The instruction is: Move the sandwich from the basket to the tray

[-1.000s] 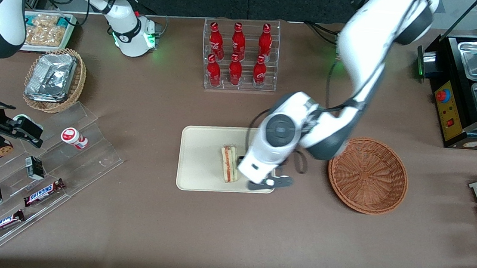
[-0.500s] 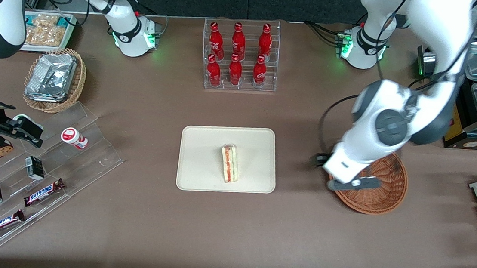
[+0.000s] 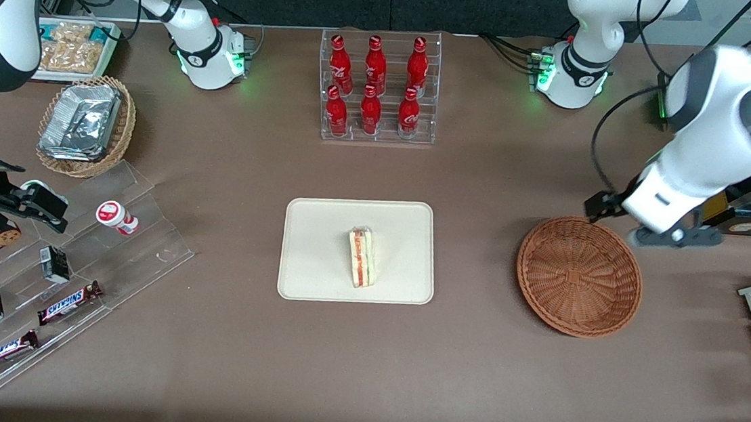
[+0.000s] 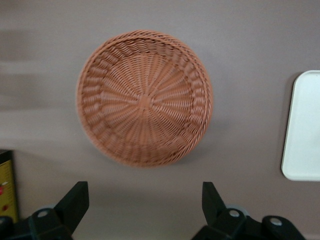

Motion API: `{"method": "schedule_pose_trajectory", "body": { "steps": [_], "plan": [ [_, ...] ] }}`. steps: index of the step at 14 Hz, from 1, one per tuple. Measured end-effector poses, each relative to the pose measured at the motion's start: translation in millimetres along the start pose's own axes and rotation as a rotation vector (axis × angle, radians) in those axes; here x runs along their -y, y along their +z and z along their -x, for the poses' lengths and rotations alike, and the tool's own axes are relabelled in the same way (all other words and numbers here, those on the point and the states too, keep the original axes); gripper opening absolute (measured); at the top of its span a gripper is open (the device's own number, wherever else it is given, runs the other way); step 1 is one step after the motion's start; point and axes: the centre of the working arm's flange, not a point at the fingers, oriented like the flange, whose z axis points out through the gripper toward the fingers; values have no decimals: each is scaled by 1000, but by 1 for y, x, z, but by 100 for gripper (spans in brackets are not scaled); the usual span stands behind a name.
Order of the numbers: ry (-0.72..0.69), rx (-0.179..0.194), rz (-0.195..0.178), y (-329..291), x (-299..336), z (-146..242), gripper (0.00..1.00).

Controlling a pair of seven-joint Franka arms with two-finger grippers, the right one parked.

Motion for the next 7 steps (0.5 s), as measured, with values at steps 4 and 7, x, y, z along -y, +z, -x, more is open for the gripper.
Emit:
{"method": "schedule_pose_trajectory", "body": {
  "steps": [4,7],
  "plan": [
    [60,-43,3,-83,10,7,100],
    [60,-65,7,-106,25,6,100]
  ]
}}
